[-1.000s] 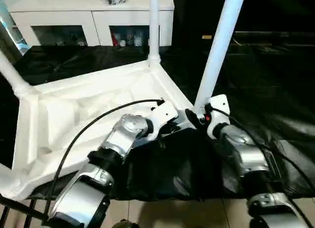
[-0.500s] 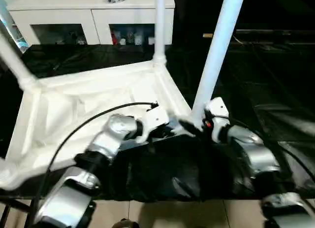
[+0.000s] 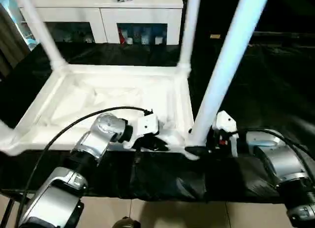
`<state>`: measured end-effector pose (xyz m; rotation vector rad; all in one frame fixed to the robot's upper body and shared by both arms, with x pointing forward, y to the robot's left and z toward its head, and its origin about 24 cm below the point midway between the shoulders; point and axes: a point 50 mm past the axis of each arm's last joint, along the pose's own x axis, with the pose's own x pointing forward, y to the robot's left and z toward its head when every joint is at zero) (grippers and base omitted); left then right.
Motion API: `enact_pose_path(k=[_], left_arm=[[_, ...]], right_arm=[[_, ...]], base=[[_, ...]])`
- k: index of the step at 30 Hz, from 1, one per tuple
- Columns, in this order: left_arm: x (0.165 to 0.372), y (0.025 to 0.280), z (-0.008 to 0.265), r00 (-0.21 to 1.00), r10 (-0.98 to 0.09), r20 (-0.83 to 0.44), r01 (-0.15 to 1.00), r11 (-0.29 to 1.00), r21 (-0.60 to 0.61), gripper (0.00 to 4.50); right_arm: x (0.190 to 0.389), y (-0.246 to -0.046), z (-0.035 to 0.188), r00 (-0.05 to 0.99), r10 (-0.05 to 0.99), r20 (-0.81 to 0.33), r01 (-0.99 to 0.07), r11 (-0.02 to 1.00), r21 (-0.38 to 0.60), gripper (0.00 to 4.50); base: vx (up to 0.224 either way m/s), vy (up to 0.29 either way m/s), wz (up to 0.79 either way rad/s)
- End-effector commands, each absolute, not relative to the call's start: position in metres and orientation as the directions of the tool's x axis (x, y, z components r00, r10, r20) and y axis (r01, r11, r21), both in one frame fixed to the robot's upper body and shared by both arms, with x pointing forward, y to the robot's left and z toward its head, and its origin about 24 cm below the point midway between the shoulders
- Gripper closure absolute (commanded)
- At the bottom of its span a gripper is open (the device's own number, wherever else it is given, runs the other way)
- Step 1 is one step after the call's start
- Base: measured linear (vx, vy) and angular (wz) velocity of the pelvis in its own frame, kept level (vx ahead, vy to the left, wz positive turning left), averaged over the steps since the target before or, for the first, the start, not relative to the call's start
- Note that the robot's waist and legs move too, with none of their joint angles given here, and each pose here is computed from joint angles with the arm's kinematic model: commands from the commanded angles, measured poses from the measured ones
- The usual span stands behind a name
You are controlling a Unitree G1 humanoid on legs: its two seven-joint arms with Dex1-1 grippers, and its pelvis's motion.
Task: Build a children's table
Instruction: Rotate leg to tighten
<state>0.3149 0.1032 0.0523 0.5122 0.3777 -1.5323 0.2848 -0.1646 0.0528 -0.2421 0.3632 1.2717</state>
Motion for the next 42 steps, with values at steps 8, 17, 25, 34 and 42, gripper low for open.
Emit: enact_pose_path(k=[8,17,25,34,42], left_arm=[[0.327,0.087,0.062,0.159,-0.861,-0.483,0.982,0.088,0.166,4.5],[0.338,0.047,0.057,0.366,-0.813,-0.453,0.93,0.309,0.198,4.5],[0.334,0.018,0.058,0.401,-0.819,-0.411,0.916,0.35,0.198,4.5],[0.331,0.037,0.058,0.342,-0.85,-0.401,0.939,0.287,0.192,4.5],[0.322,0.064,0.056,0.206,-0.877,-0.434,0.976,0.15,0.16,4.5]], right_arm=[[0.289,-0.136,0.042,0.326,0.892,-0.313,-0.922,0.373,0.105,1.77],[0.319,-0.119,0.022,0.722,0.599,-0.347,-0.618,0.783,0.065,1.78],[0.331,-0.092,0.027,0.819,0.5,-0.279,-0.499,0.863,0.082,1.23],[0.326,-0.109,0.036,0.762,0.609,-0.219,-0.613,0.788,0.056,0.65],[0.31,-0.132,0.043,0.546,0.801,-0.245,-0.826,0.564,0.005,0.65]], base=[[0.0,0.0,0.0],[0.0,0.0,0.0],[0.0,0.0,0.0],[0.0,0.0,0.0],[0.0,0.0,0.0]])
